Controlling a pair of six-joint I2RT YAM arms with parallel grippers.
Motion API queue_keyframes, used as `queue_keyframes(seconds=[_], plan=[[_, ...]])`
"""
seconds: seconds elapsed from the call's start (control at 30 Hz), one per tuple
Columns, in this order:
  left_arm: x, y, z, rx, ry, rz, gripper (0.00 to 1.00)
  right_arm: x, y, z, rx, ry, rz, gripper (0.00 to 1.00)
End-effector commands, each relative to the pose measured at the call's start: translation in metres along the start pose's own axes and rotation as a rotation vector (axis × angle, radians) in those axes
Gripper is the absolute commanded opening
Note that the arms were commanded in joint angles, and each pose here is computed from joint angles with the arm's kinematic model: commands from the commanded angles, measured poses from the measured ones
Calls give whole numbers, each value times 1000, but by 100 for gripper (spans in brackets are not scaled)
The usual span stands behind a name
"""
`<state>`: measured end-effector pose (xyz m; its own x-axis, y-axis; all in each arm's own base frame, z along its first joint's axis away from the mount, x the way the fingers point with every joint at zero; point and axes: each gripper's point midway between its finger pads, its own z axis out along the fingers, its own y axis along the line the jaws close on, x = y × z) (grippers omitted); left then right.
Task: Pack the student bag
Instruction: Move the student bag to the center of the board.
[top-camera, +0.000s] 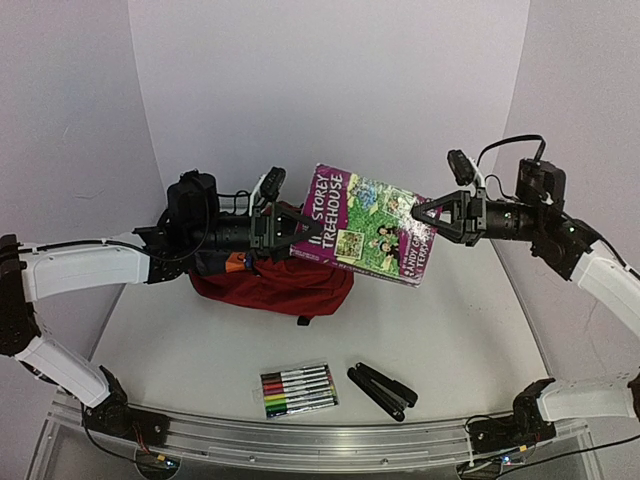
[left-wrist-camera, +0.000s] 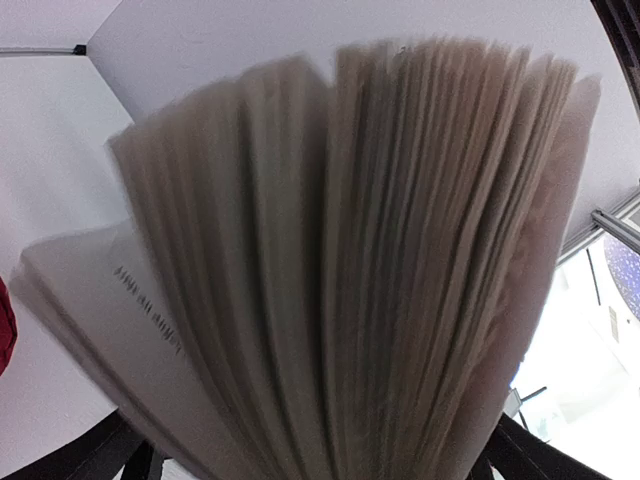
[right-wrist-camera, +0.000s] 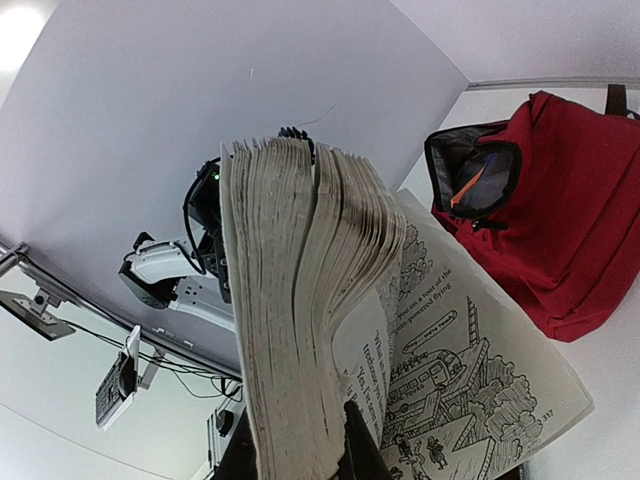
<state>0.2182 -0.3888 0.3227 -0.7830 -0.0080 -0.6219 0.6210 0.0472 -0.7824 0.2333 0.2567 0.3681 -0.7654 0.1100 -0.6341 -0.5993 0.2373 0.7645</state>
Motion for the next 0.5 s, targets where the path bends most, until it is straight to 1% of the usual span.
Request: queue_keyframes(seconds=[0.0,0.1,0.2,0.47], plan=[[-29,-37,1,109,-35,85,96,-7,22,7,-106,-2,-88,0],[-31,-38,5,121,-19,81,92,-3,15,14,-103,16,-81,0],[-31,-37,7,131,-4,79,82,-2,5,20,-86,24,-70,0],[-29,-20,-6,91,-18,44,42,-3,-13,29,-51,27,-61,0]])
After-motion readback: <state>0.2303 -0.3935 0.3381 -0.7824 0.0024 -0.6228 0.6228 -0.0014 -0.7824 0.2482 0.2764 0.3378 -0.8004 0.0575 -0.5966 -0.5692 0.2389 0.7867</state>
